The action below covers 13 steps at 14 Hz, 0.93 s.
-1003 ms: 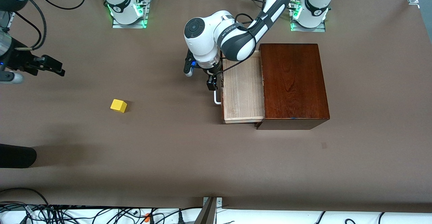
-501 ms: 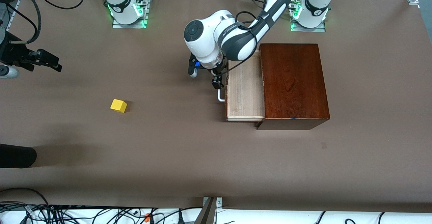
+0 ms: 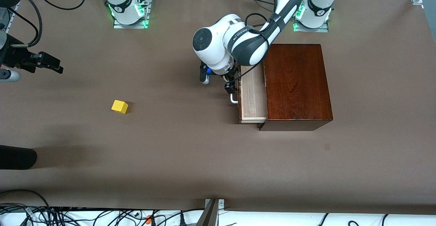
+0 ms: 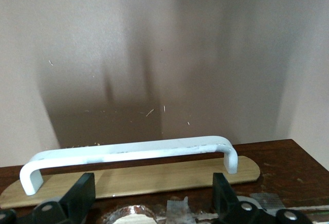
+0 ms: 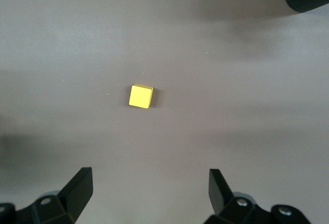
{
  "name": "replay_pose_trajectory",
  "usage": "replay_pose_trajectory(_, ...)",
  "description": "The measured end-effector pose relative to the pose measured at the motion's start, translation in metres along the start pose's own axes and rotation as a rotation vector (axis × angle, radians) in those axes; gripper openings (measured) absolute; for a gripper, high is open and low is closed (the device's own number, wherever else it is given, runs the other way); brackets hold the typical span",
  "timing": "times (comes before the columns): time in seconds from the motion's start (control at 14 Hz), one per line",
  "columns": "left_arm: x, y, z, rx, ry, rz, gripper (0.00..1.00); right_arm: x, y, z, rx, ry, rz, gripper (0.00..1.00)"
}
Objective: Open drawer, take yellow block, close drawer
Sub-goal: 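Push the drawer front into the box with the left gripper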
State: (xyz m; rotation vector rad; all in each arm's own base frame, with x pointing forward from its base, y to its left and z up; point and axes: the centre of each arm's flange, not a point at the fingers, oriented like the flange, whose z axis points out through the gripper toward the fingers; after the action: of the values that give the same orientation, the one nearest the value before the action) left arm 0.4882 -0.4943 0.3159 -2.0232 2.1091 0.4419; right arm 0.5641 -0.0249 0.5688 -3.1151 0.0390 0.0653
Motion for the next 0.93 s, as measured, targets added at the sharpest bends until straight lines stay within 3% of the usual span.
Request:
replay_pose_trajectory(0.43,-0.012,-0.002,0.008,-0.017,-0.014,-0.01,1.0,0.0,0.0,0.0,0.0,0.0,0.0,1.0)
replay_pose_trajectory(0.93,-0.045,-0.001,0.023,-0.023,-0.082,-0.019,1.0,0.0,0.0,0.0,0.0,0.0,0.0,1.0)
